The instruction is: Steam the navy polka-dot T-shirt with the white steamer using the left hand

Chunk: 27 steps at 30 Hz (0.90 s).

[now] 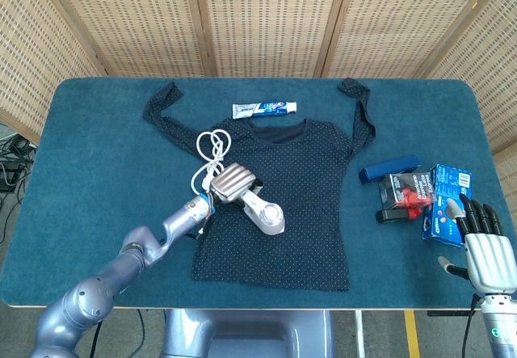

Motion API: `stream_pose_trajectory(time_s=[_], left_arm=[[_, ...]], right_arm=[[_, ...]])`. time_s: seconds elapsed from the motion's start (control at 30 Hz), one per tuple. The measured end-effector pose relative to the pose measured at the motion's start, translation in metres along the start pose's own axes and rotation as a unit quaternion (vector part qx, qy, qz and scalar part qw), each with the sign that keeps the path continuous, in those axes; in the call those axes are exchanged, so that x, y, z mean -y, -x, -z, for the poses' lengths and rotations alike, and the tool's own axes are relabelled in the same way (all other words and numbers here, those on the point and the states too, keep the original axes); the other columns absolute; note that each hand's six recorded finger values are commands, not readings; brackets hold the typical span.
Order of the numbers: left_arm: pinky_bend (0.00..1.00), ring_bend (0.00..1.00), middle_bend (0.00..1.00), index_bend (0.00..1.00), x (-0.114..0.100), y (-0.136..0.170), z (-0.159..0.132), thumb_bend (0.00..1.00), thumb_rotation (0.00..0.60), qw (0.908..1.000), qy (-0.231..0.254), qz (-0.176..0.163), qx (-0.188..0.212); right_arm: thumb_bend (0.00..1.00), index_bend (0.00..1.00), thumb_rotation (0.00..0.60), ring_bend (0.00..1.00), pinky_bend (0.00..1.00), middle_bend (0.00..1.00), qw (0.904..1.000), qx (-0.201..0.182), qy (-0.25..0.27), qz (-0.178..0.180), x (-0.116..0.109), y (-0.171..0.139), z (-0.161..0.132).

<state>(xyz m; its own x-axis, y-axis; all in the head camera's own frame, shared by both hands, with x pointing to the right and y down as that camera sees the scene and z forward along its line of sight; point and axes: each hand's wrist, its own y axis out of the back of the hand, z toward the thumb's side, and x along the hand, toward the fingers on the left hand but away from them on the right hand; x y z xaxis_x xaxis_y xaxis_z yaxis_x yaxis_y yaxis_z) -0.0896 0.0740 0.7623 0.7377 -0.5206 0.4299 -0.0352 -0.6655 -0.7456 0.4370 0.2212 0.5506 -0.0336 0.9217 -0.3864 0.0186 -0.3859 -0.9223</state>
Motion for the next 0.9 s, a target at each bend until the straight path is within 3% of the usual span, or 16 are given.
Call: stream_pose_trajectory(time_s=[0.9], left_arm=[[0.8, 0.74, 0.82, 1.0, 0.027, 0.021, -0.076, 0.51, 0.6, 0.989, -0.021, 0.045, 0.14]], right_arm=[[0.0, 0.01, 0.6, 0.0, 0.0, 0.0, 1.0, -0.003, 0.002, 0.002, -0.002, -0.001, -0.001]])
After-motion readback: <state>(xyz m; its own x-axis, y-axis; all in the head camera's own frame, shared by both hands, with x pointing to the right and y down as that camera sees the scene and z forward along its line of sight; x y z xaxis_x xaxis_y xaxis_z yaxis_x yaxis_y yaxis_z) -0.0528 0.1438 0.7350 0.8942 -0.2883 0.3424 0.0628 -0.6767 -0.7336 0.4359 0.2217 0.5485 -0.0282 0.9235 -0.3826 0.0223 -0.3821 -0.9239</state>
